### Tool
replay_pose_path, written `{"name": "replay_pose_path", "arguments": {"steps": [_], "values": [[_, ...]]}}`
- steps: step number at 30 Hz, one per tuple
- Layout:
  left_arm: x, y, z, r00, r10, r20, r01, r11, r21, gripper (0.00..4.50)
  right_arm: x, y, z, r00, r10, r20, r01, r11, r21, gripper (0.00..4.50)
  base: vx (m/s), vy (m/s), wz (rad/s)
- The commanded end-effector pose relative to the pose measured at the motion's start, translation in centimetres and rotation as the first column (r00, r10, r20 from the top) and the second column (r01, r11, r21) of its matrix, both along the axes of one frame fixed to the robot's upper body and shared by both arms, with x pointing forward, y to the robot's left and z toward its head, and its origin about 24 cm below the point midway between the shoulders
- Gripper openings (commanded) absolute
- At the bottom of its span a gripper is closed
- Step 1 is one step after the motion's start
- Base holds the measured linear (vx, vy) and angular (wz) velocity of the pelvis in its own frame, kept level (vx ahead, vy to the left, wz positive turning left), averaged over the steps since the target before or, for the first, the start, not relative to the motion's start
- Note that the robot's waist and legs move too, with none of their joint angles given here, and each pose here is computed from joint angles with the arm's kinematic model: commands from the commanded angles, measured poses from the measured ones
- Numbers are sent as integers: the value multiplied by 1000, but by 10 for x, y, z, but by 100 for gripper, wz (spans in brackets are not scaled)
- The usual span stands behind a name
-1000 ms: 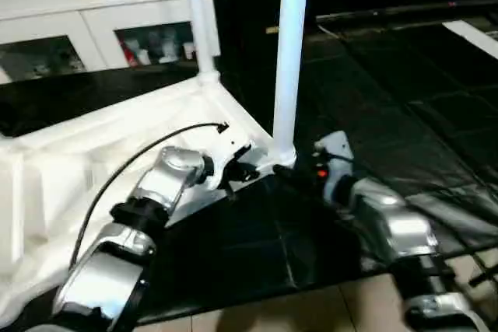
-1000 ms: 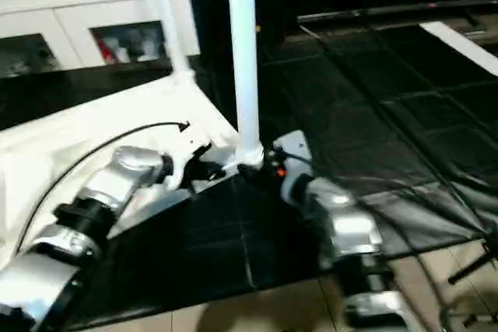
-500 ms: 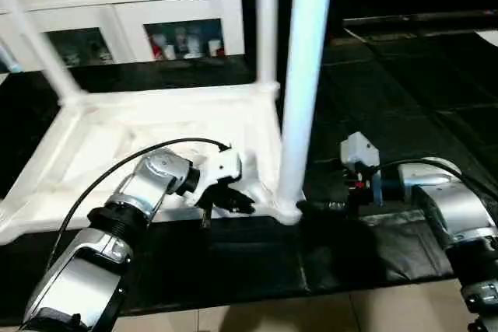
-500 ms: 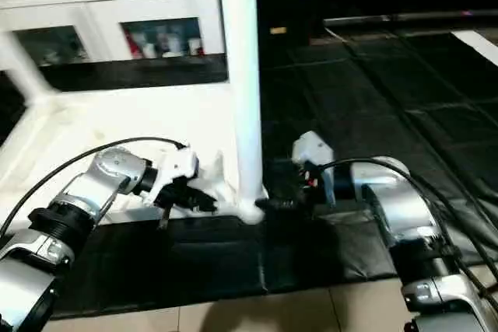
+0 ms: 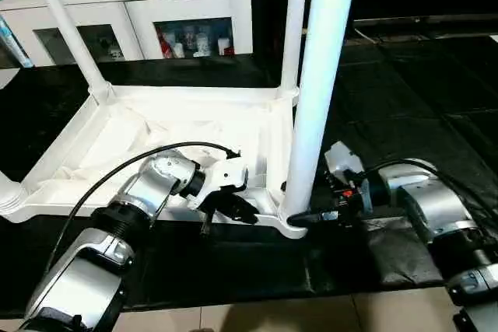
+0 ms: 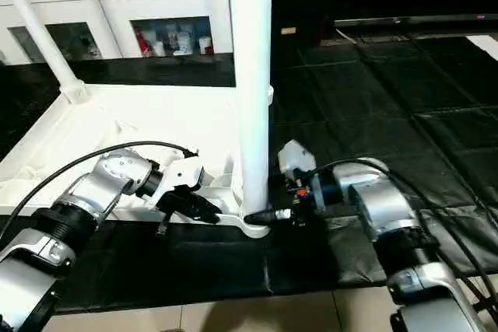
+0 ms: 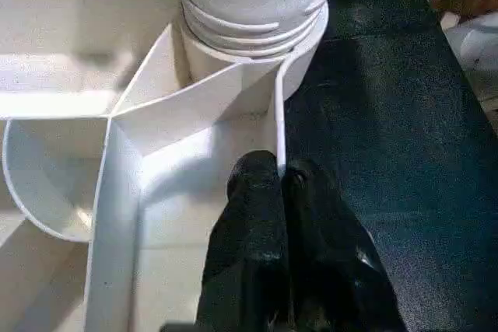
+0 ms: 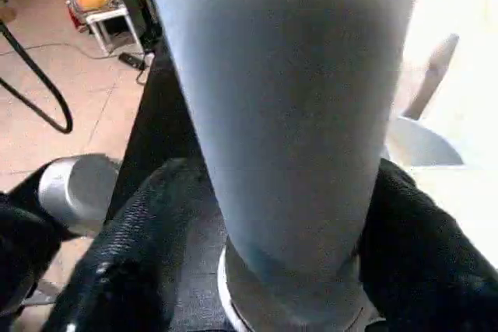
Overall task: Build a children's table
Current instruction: Rotate leg to tighten
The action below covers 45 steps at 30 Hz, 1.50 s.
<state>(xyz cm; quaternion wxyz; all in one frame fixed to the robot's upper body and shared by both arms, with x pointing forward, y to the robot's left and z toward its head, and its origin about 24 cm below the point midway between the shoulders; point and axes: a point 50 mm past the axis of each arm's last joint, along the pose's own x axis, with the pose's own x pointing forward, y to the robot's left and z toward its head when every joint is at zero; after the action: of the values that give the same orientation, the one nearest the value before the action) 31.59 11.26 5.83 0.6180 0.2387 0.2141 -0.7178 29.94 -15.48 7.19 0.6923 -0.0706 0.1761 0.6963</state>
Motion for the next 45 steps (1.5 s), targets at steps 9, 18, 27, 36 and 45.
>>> {"name": "replay_pose_path", "arguments": {"steps": [9, 18, 27, 36, 45], "values": [[-8, -2, -5, 996, -87, -24, 88, 995, 42, 0, 1, 1, 2, 998, 55, -9, -55, 998, -4, 238, 0, 0, 0], [-6, -3, -5, 998, -65, -20, 65, 997, 38, 0, -2, 3, -1, 997, 76, -22, -76, 997, 2, 203, 0, 0, 0], [-4, -4, -8, 999, -13, -36, 14, 1000, 22, 0, -11, 6, -9, 997, 64, -48, -62, 997, 35, 199, 0, 0, 0], [14, -16, -1, 968, 250, -33, -251, 966, -59, 0, 5, 30, -24, 938, -343, -44, 345, 935, 76, 198, 0, 0, 0], [39, -40, 9, 791, 611, -38, -608, 777, -160, 0, 26, 80, -36, 697, -715, -62, 716, 698, 2, 198, 0, 0, 0]]}}
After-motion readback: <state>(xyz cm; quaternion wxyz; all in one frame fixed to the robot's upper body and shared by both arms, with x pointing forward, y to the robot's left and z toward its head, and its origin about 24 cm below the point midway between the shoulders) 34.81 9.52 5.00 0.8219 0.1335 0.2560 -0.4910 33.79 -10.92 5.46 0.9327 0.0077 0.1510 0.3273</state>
